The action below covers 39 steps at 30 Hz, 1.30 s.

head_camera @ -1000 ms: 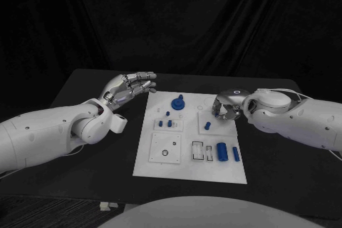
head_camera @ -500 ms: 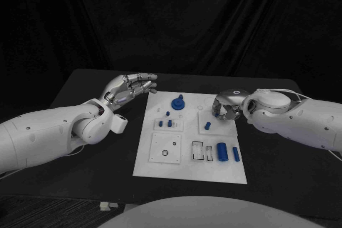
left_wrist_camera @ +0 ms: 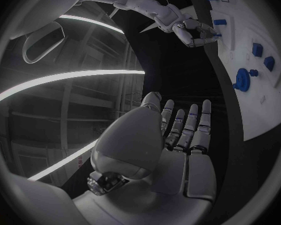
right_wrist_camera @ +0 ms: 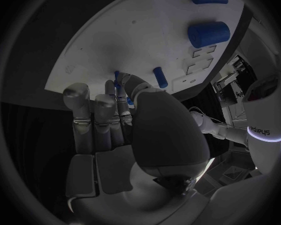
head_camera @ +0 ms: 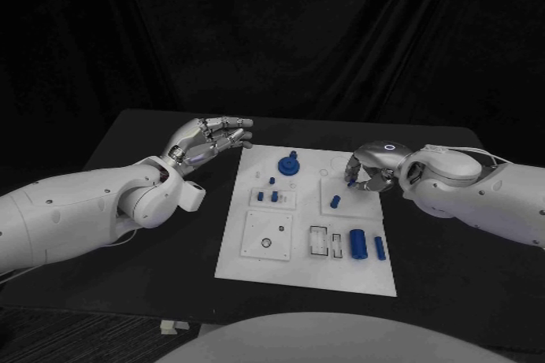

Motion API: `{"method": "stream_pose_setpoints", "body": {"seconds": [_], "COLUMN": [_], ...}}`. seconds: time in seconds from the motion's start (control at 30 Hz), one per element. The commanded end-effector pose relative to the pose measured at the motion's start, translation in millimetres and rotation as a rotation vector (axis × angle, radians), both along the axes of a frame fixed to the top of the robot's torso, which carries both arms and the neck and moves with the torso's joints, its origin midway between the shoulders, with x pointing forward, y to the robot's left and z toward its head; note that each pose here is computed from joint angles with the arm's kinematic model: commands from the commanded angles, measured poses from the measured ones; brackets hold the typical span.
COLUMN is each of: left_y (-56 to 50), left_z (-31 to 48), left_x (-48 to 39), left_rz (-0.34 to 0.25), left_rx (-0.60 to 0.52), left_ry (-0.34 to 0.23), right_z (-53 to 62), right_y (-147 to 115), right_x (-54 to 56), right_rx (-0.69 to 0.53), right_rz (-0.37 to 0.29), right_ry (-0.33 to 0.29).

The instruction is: Assemble the parts on the task board

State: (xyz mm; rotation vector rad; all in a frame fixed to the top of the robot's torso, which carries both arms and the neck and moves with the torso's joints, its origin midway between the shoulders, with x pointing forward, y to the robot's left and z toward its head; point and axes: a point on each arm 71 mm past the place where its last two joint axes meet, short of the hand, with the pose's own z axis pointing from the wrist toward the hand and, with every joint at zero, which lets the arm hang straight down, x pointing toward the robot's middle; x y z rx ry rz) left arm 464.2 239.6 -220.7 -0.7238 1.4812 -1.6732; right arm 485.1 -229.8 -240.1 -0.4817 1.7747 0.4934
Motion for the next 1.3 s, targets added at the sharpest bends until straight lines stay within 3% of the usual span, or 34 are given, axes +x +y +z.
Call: {"method": "stream_pose_setpoints", "body": {"seconds": [0.03,0.33,0.57,0.73,0.93,1.1,1.3], "left_y": [-0.8,-0.5,-1.1,-0.8,-1.5,-2.7,-4.1], "left_z": [2.9,2.3,1.6,0.8,-0.5,-1.0,-1.5], "left_x": [-1.0,-0.4,0.1,0.1,0.0,-0.3,-0.2], "left_rz": [-0.009,-0.010,-0.012,-0.012,-0.015,-0.019,-0.022], "left_rx": [-0.034,-0.031,-0.030,-0.030,-0.030,-0.030,-0.030], "left_ry": [-0.031,-0.026,-0.023,-0.020,-0.016,-0.012,-0.010], "right_z": [17.7,48.0,54.6,49.7,38.5,28.7,13.1], "right_y": [2,6,23,44,84,106,125], "right_x": [0.7,-8.5,-25.9,-43.7,-66.2,-72.1,-71.9], "right_rx": [0.056,0.090,0.106,0.105,0.116,0.105,0.083], "right_rz": [0.015,0.038,0.090,0.147,0.260,0.313,0.341], "right_ry": [-0.094,-0.137,-0.106,-0.043,0.019,0.046,0.082]}}
